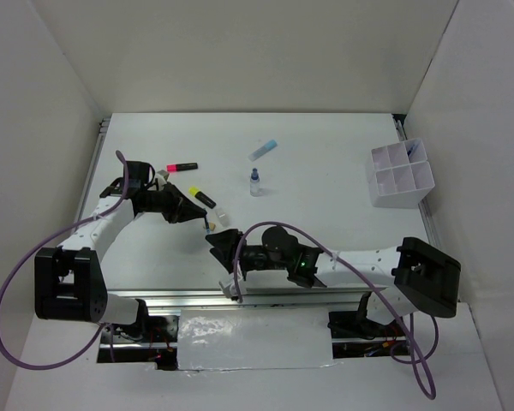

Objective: Sort the stationery into containers
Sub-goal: Pass the stationery from the left arm to the right

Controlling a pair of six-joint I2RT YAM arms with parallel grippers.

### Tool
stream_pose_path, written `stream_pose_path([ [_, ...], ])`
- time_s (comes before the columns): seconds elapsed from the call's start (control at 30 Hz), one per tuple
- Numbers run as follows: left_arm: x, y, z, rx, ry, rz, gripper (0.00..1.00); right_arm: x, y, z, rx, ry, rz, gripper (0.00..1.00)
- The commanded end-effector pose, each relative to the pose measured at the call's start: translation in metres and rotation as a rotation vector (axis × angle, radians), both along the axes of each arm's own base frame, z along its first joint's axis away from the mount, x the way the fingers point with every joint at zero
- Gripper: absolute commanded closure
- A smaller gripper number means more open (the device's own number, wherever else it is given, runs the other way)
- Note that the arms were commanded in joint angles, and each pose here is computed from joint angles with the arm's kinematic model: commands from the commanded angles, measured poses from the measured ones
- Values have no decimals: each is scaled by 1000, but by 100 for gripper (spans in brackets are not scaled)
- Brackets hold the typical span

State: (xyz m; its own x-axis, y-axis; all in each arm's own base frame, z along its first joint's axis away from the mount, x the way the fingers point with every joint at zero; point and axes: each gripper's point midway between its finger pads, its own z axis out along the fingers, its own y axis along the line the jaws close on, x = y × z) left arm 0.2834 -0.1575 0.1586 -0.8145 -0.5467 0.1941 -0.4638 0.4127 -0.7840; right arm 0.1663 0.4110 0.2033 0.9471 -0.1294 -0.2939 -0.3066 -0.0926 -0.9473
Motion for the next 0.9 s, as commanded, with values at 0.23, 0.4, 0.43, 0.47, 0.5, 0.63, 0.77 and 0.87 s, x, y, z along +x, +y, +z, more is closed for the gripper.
stream_pose_path([
  [0.23,-2,-3,6,-34,-7,-2,100,6,17,20,40,-60,30,68],
  [0.4,-2,-4,5,-39,-12,-8,100,13,17,18,35,-63,11,77],
  [0.43,-3,-4,5,-37,-13,-12,100,14,17,18,31,-63,8,80],
  [0.47,-4,-5,6,-40,-15,-17,100,14,17,19,32,-63,8,85],
  [0.5,-5,-6,6,-40,-19,-21,100,14,17,18,31,-64,6,88],
  [0.63,-5,-9,9,-52,-59,-47,45,15,15,21,51,-78,0,100],
  [0.77,3,-4,20,-16,-124,-54,1,15,8,37,89,-75,-26,100],
  [0.87,23,18,38,48,-198,-25,1,20,-6,55,129,-11,-88,100],
])
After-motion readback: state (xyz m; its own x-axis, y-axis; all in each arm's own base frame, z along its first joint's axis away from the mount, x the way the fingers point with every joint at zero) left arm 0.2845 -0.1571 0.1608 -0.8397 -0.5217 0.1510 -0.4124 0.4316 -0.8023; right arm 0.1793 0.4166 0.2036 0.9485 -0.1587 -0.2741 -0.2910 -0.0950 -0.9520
